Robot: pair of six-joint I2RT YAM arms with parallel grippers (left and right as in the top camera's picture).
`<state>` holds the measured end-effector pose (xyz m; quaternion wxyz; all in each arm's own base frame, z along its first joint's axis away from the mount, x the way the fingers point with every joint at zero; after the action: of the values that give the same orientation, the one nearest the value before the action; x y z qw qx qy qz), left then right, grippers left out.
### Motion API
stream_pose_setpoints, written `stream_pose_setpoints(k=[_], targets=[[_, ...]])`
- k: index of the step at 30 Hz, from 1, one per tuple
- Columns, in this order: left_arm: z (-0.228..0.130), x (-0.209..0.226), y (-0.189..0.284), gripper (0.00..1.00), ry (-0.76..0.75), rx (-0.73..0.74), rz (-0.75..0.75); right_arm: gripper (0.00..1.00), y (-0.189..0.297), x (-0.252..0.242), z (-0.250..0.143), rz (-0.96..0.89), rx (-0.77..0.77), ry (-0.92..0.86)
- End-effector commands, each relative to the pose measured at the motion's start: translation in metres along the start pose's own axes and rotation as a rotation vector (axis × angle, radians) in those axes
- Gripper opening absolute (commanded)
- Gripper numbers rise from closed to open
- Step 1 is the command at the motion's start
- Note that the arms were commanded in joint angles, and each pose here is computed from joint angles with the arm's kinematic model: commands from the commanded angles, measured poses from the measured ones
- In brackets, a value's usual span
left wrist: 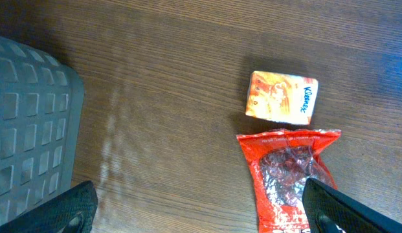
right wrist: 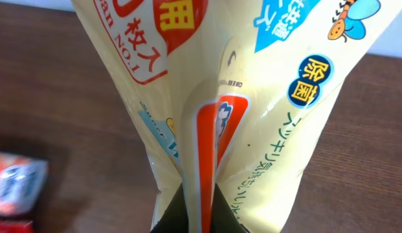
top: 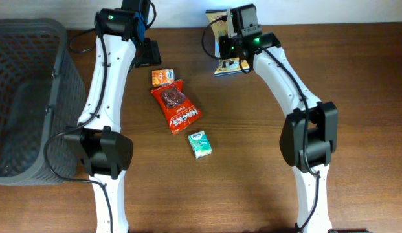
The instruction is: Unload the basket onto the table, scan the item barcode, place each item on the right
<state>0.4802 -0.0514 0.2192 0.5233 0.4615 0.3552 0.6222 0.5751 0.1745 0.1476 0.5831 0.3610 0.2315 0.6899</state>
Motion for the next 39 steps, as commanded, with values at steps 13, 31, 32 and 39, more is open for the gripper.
stream_pose_setpoints(k=[13, 31, 32, 39], targets=[[-0.001, 0.002, -0.005, 0.99, 0.015, 0.010, -0.004, 0.04, 0.015, 0.002, 0.018, -0.006, -0.060, -0.028], [-0.001, 0.002, -0.004, 0.99, 0.015, 0.011, -0.004, 0.04, 0.169, -0.275, 0.003, -0.511, 0.051, -0.652], [-0.001, 0.002, -0.004, 0.99, 0.015, 0.011, -0.004, 0.04, 0.173, -0.289, -0.004, -0.541, 0.068, -0.676], [-0.001, 0.002, -0.004, 0.99, 0.015, 0.011, -0.004, 0.04, 0.198, -0.404, -0.074, -0.693, 0.207, -0.919]])
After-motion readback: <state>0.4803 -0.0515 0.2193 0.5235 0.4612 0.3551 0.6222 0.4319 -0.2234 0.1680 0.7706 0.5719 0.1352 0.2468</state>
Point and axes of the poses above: each gripper's point midway between its finger pads, its own y axis back along the fingers, its own x axis along the line the jaws close on, z = x × y, the point moved 3 cm from there along y, back along the fingers, and after that the axes turned 12 degrees about -y, right-handed, at the moved point
